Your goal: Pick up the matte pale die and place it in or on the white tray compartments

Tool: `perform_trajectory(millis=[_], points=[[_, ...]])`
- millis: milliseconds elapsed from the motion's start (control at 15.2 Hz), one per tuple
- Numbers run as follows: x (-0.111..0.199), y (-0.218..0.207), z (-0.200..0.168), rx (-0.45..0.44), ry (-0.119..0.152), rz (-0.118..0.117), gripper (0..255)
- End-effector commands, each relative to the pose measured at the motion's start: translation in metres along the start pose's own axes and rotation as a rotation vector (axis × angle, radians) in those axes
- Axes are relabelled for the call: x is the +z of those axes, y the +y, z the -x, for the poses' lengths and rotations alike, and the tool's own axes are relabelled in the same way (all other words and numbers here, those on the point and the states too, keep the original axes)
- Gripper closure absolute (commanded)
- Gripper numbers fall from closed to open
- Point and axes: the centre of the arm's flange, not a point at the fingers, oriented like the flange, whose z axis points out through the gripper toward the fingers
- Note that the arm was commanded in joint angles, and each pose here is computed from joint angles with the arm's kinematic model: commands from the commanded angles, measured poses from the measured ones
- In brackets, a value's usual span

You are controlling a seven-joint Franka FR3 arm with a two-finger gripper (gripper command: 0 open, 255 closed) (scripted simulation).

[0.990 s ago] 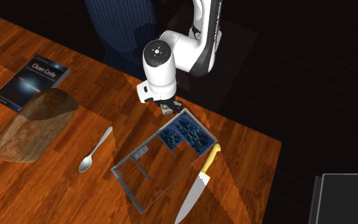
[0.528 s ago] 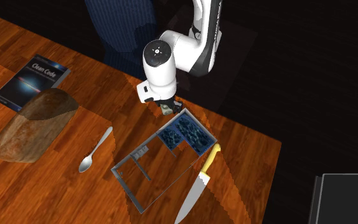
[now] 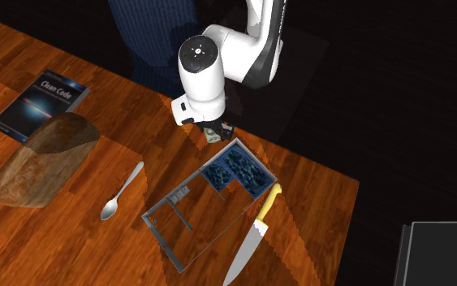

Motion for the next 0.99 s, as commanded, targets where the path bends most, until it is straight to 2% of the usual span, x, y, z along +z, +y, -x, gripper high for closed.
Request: perform_trajectory(millis=[0, 924], points=[[-0.012, 0.0, 0.0, 0.0, 0.0, 0.0, 255], [-0.085, 0.0, 0.0, 0.0, 0.0, 0.0, 255]])
